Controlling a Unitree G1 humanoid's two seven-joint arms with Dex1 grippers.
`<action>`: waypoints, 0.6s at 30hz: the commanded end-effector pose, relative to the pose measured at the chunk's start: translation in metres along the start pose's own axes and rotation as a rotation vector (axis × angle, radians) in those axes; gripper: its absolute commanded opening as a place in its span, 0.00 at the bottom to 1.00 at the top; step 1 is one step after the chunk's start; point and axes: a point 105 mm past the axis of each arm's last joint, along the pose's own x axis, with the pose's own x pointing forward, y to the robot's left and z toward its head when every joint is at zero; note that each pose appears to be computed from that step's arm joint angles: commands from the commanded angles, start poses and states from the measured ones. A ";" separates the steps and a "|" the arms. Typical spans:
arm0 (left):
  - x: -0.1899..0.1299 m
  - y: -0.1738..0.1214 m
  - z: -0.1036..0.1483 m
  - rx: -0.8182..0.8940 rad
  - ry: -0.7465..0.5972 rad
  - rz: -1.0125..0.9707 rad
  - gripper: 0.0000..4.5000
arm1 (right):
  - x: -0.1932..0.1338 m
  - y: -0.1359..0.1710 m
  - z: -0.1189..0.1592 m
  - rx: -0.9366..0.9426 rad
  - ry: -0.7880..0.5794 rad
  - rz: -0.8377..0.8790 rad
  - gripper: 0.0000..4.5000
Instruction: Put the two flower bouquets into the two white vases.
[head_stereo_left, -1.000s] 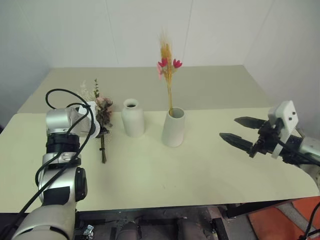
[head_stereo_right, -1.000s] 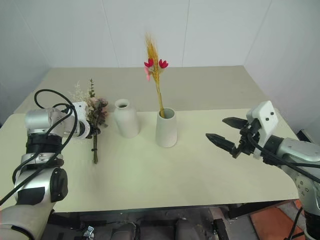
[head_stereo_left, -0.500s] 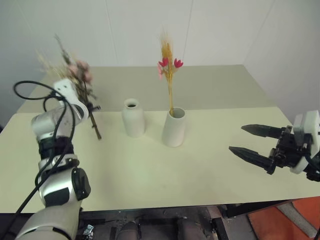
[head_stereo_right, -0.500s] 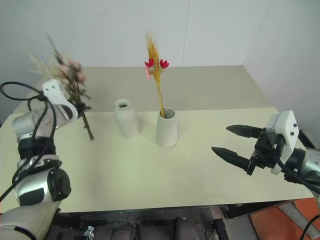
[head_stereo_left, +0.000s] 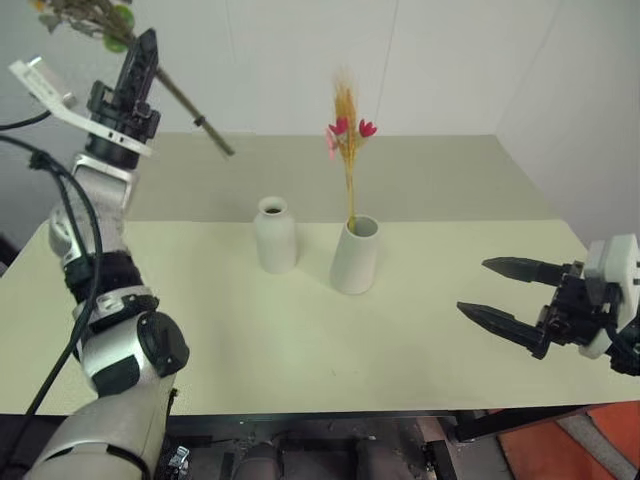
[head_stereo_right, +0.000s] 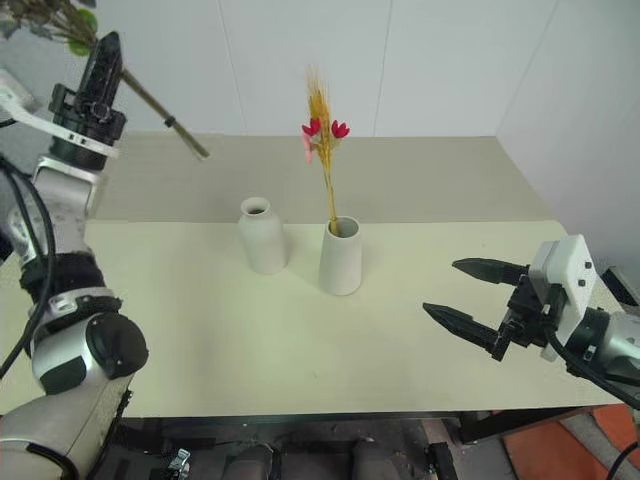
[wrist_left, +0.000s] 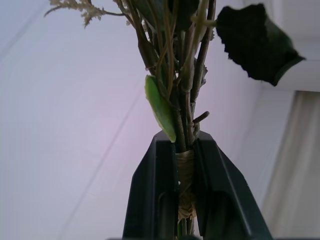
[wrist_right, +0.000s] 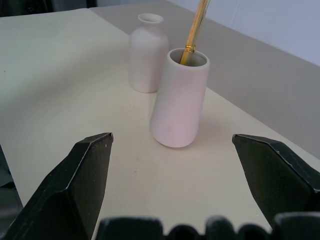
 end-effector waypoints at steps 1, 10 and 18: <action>0.012 -0.005 -0.016 -0.009 0.066 -0.066 0.03 | -0.003 0.004 0.008 -0.052 -0.026 -0.039 1.00; 0.009 0.000 -0.055 0.102 0.206 -0.130 0.03 | -0.006 0.015 0.005 -0.052 -0.041 -0.094 1.00; 0.012 0.001 -0.073 0.176 0.242 -0.156 0.03 | -0.006 0.016 0.003 -0.046 -0.045 -0.107 1.00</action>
